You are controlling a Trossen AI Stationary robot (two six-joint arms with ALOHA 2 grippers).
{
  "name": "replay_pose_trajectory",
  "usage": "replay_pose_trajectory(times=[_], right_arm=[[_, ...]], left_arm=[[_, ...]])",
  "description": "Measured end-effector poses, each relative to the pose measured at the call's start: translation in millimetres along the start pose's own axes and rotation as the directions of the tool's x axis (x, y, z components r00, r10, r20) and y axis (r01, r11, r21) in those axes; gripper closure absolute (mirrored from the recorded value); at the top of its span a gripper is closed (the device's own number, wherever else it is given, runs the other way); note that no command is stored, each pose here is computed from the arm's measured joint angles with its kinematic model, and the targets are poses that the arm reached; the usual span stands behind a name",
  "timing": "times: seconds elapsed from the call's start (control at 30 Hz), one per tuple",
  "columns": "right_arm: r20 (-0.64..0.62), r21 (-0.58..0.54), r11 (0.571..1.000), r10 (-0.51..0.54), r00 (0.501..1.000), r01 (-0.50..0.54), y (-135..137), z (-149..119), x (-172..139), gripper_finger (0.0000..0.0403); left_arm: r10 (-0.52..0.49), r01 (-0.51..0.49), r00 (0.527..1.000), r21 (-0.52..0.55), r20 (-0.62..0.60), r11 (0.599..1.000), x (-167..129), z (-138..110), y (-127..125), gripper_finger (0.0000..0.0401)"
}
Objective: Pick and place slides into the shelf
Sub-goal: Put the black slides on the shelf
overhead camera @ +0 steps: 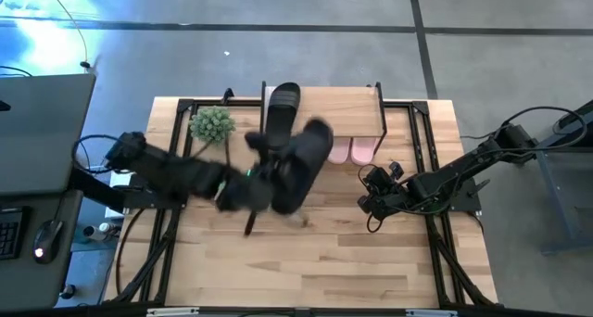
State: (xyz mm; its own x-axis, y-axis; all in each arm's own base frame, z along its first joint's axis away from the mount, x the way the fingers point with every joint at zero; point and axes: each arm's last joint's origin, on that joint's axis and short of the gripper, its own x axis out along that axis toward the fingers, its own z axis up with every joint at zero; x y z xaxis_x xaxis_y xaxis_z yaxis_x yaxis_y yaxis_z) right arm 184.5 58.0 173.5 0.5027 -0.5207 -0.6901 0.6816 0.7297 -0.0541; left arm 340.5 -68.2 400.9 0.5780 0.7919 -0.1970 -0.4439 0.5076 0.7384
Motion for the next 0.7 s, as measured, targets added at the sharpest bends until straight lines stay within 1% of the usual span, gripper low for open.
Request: replay_pose_trajectory(times=[0.13,0.23,0.33,0.5,0.57,0.7], right_arm=[[0.006,0.000,1.000,-0.004,1.000,0.004,0,0,0,0.0402],[0.006,0.000,1.000,-0.004,1.000,0.004,0,0,0,0.0402],[0.006,-0.005,1.000,-0.004,1.000,0.004,0,0,0,0.0402],[0.009,-0.012,1.000,-0.012,1.000,0.012,-1,0,0,0.0402],[0.008,-0.014,1.000,-0.015,1.000,0.015,-1,0,0,0.0402],[0.008,-0.014,1.000,-0.015,1.000,0.015,-1,0,0,0.0402]], left_arm=[[0.090,-0.089,0.994,0.012,-0.062,0.996,38,17,33,0.0400],[0.120,-0.116,0.986,0.041,-0.118,0.992,68,22,42,0.0401],[0.118,-0.108,0.980,0.073,-0.161,0.991,101,23,37,0.0401],[0.140,-0.090,0.961,0.211,-0.237,0.973,157,17,15,0.0401],[0.164,-0.090,0.948,0.262,-0.273,0.961,179,12,4,0.0401],[0.228,-0.113,0.912,0.325,-0.340,0.939,218,0,-13,0.0401]])
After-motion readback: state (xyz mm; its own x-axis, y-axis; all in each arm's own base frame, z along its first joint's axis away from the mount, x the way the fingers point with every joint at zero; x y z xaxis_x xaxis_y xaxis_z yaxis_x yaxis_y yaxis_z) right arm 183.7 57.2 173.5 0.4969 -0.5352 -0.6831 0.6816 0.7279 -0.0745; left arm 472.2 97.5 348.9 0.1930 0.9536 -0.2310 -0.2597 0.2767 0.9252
